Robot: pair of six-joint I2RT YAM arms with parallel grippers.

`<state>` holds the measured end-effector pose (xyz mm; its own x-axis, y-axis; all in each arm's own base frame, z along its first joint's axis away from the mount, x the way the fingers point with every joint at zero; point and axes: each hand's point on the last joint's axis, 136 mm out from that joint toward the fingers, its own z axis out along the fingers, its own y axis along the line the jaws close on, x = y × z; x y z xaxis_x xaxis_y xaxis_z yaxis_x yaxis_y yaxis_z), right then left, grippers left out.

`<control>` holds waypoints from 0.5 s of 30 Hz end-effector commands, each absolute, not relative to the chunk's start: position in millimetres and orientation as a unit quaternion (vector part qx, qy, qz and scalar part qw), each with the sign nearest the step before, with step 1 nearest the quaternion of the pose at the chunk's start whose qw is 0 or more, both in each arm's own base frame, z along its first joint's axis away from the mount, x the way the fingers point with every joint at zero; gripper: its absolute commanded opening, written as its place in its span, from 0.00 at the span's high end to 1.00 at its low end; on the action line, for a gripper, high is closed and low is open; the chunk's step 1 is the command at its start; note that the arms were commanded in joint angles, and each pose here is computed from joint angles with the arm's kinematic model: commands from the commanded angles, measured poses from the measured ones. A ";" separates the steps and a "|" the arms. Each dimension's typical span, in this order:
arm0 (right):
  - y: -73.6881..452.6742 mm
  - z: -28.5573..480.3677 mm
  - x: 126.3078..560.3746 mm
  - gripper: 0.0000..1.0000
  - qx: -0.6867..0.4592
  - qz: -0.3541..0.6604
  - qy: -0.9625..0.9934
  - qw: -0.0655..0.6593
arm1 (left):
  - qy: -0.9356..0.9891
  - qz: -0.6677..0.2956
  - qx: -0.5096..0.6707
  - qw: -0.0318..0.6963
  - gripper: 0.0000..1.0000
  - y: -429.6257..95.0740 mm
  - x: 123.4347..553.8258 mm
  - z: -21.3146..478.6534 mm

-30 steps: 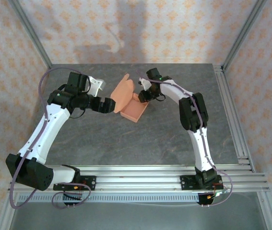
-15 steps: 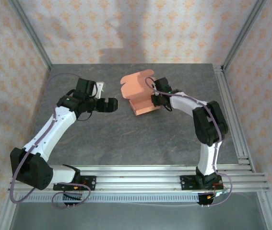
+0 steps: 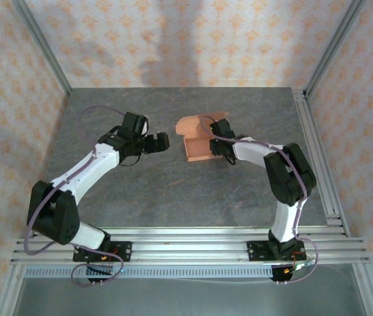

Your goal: Fold the paper box

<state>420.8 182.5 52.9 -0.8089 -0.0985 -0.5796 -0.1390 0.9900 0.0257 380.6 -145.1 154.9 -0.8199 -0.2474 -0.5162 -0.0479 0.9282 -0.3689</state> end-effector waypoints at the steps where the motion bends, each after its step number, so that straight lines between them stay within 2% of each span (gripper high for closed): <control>1: 186.2 89.5 429.4 0.55 -0.041 0.084 0.943 0.320 | 0.925 -0.180 -0.088 0.322 0.00 -146.9 406.3 170.1; 6: 178.4 96.2 435.5 0.54 -0.024 0.122 0.939 0.321 | 0.925 -0.187 -0.079 0.322 0.00 -150.9 408.5 164.1; 15: 173.2 82.1 445.6 0.61 -0.027 0.114 0.947 0.299 | 0.918 -0.206 -0.087 0.327 0.00 -150.6 397.4 158.3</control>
